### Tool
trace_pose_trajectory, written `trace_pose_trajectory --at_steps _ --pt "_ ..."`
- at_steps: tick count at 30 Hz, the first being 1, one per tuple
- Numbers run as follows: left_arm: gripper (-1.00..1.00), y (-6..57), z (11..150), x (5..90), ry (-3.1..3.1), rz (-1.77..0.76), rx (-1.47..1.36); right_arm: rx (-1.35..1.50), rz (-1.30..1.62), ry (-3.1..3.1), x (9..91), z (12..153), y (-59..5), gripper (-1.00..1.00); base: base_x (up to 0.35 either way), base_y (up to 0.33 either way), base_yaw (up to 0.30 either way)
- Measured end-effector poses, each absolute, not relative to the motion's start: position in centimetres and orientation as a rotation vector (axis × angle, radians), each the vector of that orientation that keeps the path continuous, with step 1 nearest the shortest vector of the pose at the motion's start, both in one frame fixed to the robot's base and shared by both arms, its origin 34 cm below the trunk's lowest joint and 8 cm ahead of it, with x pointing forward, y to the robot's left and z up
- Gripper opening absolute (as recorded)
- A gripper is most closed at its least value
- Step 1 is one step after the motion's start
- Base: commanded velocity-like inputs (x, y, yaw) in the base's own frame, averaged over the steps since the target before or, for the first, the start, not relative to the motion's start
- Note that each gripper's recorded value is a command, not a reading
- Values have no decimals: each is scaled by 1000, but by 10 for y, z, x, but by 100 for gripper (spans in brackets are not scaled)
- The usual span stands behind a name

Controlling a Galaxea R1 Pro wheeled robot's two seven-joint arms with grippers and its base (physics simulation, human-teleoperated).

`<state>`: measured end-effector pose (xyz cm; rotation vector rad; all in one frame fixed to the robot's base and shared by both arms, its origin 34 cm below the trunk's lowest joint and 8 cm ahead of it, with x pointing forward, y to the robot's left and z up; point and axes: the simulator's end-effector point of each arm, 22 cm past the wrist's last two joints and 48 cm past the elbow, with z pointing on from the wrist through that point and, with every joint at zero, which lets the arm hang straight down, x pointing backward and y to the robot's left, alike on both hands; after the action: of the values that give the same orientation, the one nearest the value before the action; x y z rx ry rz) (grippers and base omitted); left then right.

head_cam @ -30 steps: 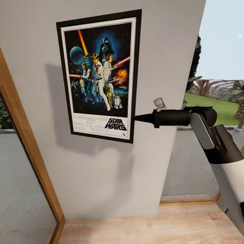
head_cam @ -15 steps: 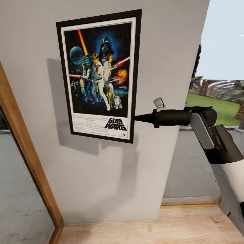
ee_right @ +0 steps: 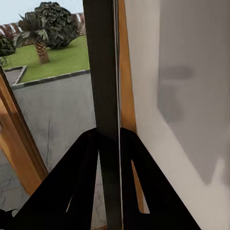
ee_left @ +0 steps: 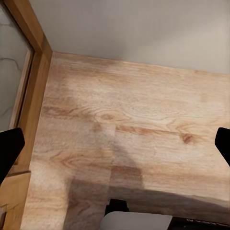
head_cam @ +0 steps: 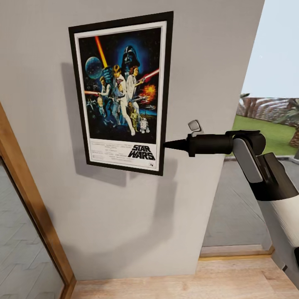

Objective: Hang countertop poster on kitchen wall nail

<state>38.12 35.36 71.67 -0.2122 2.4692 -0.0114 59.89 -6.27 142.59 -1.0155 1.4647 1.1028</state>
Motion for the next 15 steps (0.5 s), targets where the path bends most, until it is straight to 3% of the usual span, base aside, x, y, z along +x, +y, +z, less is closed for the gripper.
trace_pose_trajectory --at_steps 11,15 --pt "100 354 717 381 2469 -12 -212 -1015 1103 1465 599 1426 -63 -100 2 0 0" --pt "100 353 717 381 2469 -11 -213 -1016 1102 1464 598 1426 -63 -100 189 0 0"
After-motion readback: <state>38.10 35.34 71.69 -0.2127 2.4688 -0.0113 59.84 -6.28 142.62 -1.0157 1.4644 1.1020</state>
